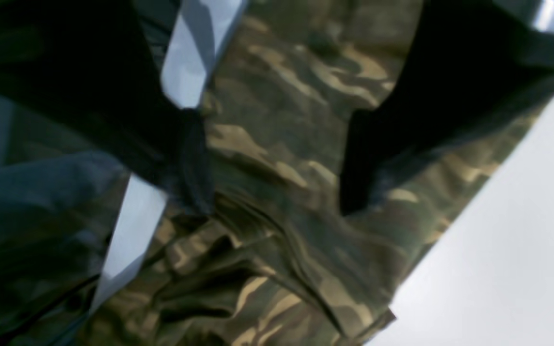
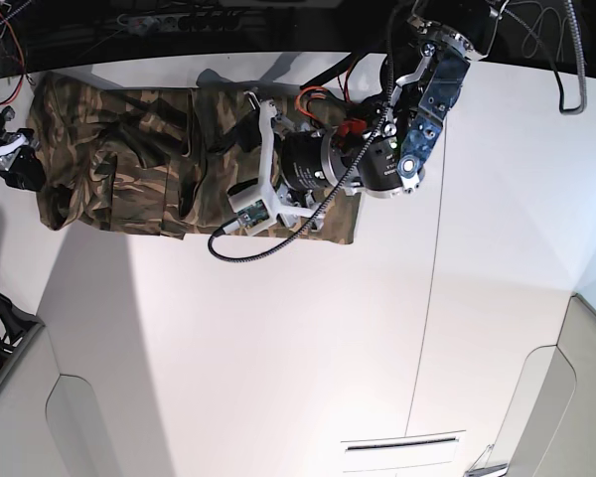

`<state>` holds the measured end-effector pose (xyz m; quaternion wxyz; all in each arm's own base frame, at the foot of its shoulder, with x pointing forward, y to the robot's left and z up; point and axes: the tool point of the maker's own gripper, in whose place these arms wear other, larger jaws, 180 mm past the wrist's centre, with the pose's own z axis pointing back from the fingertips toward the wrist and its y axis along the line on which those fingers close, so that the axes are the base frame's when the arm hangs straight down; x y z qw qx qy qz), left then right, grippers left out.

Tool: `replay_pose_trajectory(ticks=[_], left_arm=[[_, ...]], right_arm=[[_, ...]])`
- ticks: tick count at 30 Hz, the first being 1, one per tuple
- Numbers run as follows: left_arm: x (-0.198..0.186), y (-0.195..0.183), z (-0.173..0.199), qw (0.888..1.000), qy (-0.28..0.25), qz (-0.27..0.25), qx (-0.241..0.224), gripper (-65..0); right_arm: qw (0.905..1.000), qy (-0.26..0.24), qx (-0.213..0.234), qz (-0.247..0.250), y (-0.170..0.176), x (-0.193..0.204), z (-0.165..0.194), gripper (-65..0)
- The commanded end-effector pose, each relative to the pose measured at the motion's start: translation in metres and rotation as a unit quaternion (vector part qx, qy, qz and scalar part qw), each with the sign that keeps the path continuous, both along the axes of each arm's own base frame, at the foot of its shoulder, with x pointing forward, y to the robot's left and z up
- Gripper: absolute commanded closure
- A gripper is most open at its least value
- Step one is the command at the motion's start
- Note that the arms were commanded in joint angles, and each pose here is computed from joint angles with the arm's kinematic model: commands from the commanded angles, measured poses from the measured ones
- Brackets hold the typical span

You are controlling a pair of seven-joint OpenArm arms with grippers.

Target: Fold the T-shirt properly

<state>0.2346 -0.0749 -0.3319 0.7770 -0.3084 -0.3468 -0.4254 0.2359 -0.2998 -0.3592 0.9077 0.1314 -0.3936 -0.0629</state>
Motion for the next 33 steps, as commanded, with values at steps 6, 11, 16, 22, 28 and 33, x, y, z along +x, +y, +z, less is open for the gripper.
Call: replay_pose_trajectory(ticks=[6, 11, 16, 22, 28, 33], left_arm=[[0.017, 0.014, 0.007, 0.999, -0.032, 0.029, 0.021, -19.4], [0.022, 0.023, 0.002, 0.998, -0.025, 0.052, 0.032, -19.4], [0.022, 0.027, 0.001, 0.998, -0.026, 0.051, 0.036, -19.4], [0.022, 0.026, 0.001, 0.998, -0.028, 0.052, 0.034, -19.4], [0.022, 0.031, -0.001, 0.997, -0.028, 0.052, 0.041, -19.4], [0.020, 0.034, -0.004, 0.997, -0.023, 0.052, 0.043, -19.4]], right_arm=[[0.9994, -0.007, -0.033, -0.013, -0.016, 0.005, 0.007, -41.6], [0.9996, 0.006, -0.019, -0.021, -0.019, 0.000, -0.005, -43.0], [0.9993, 0.007, 0.023, -0.027, -0.018, -0.002, -0.009, -42.9], [0.9976, -0.036, 0.056, -0.016, -0.010, 0.005, 0.022, -42.8], [0.9995, -0.027, 0.009, -0.015, -0.019, 0.003, 0.023, -42.8], [0.9995, 0.004, 0.018, -0.027, -0.027, -0.006, 0.003, -42.8]])
